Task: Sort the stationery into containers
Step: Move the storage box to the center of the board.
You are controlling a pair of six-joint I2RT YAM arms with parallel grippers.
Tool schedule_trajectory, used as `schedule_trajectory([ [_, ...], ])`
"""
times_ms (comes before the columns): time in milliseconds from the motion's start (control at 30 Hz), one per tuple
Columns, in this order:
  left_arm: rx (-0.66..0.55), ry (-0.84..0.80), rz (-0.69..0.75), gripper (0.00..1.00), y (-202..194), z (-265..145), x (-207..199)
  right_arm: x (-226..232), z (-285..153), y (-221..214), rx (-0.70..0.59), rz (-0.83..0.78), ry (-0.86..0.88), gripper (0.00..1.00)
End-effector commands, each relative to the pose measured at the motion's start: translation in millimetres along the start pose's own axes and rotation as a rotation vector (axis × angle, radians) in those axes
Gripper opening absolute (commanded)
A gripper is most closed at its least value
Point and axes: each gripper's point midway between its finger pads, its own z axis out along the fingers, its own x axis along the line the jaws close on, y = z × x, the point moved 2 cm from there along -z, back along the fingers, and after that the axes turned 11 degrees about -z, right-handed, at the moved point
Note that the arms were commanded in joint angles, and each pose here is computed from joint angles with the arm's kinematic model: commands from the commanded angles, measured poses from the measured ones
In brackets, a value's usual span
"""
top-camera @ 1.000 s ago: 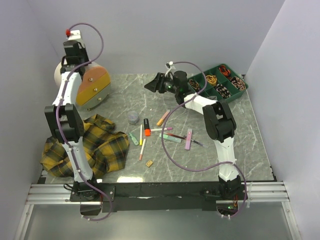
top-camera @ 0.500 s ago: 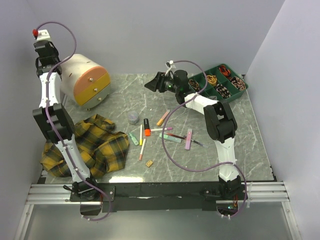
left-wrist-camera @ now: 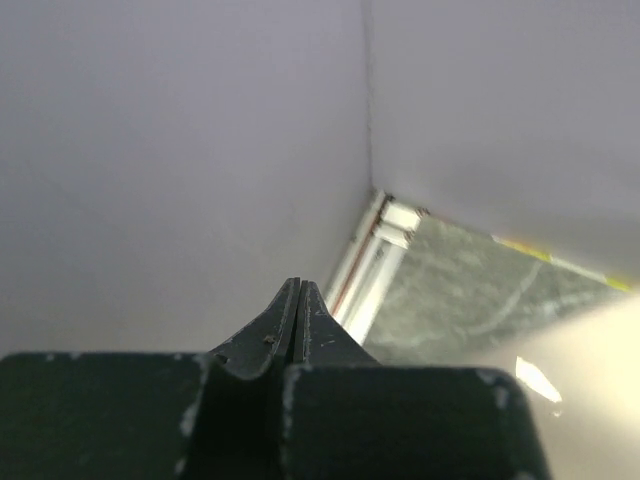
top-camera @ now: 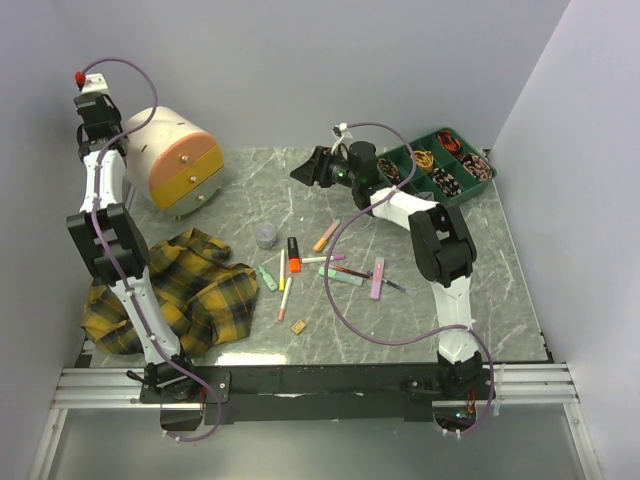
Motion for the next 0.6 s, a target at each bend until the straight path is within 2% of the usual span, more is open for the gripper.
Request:
schedule_trajectory([
  [0, 0.190, -0.192, 0.008, 0.01, -61, -32, -73, 15, -9, 36, -0.070, -0.062, 0.024, 0.68],
  [300, 0.313, -0.290, -0.054, 0.01, -104, -71, -128, 13, -10, 36, -0.070, -0.062, 0.020, 0.68],
  [567, 0.306, -0.258, -0.085, 0.01, -91, -86, -121, 9, -13, 35, -0.068, -0.064, 0.021, 0.68],
])
